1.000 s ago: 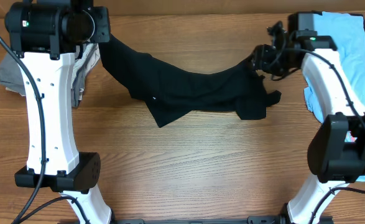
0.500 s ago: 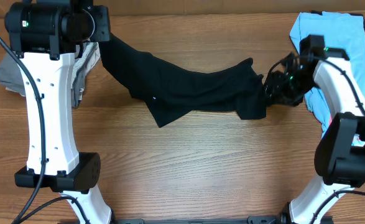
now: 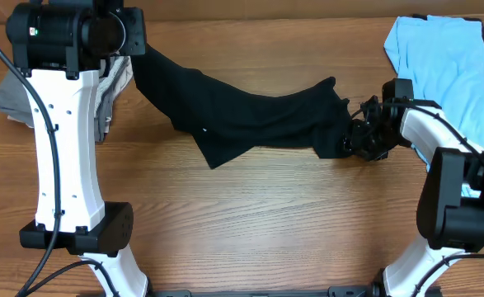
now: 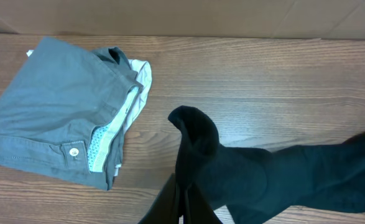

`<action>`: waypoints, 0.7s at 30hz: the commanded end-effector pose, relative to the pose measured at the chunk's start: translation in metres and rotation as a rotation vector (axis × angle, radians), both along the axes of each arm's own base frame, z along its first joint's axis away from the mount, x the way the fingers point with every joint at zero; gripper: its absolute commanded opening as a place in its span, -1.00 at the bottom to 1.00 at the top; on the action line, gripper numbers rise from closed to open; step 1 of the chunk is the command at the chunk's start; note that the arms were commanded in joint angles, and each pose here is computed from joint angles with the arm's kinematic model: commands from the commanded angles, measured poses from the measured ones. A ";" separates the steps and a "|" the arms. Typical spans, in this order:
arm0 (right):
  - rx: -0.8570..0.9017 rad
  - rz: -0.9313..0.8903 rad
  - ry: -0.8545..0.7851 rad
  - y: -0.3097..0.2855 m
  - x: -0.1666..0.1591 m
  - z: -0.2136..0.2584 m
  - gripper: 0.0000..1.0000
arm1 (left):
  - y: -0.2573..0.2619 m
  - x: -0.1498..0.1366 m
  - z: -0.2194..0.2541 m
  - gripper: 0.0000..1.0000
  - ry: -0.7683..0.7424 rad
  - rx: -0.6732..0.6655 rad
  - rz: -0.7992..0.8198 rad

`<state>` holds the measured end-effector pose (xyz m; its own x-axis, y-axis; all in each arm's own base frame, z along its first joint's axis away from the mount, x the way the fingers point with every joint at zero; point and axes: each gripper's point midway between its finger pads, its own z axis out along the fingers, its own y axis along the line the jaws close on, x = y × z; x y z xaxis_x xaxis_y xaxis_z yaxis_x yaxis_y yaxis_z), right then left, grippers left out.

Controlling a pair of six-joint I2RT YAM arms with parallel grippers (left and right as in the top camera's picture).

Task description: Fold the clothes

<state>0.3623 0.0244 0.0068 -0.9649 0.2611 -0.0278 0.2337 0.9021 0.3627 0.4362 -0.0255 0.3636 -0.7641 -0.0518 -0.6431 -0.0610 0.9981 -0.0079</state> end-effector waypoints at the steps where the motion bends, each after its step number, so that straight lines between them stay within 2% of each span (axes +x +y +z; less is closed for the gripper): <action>1: -0.001 -0.018 0.040 0.003 -0.016 -0.014 -0.20 | 0.005 0.002 0.004 -0.92 -0.017 -0.001 0.021; 4: 0.007 -0.021 0.044 0.005 -0.018 -0.016 -0.85 | 0.005 0.001 0.004 -0.92 -0.015 -0.001 0.021; 5: 0.016 -0.030 0.040 0.006 -0.016 -0.013 -0.92 | 0.005 0.001 0.004 -0.92 -0.014 -0.001 0.021; 8: 0.067 -0.036 -0.014 0.011 -0.005 0.010 -0.92 | 0.005 0.003 0.008 -0.92 -0.031 -0.005 0.024; 11: 0.072 -0.047 -0.119 0.005 0.015 0.062 -0.92 | 0.005 0.003 0.023 -0.92 -0.089 -0.016 0.030; 16: 0.033 -0.080 -0.366 -0.021 0.037 0.197 -0.92 | 0.006 -0.014 0.079 -0.92 -0.259 -0.033 0.029; 21: -0.097 -0.167 -0.621 -0.064 0.029 0.336 -0.93 | 0.011 -0.049 0.149 -0.92 -0.478 -0.050 0.035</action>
<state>0.4029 -0.0174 0.2579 -0.8303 0.3718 -0.4152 0.1741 0.8807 0.4406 0.4366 -0.0256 0.4326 -0.5811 -0.0765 -0.8102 -0.0583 0.9969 -0.0523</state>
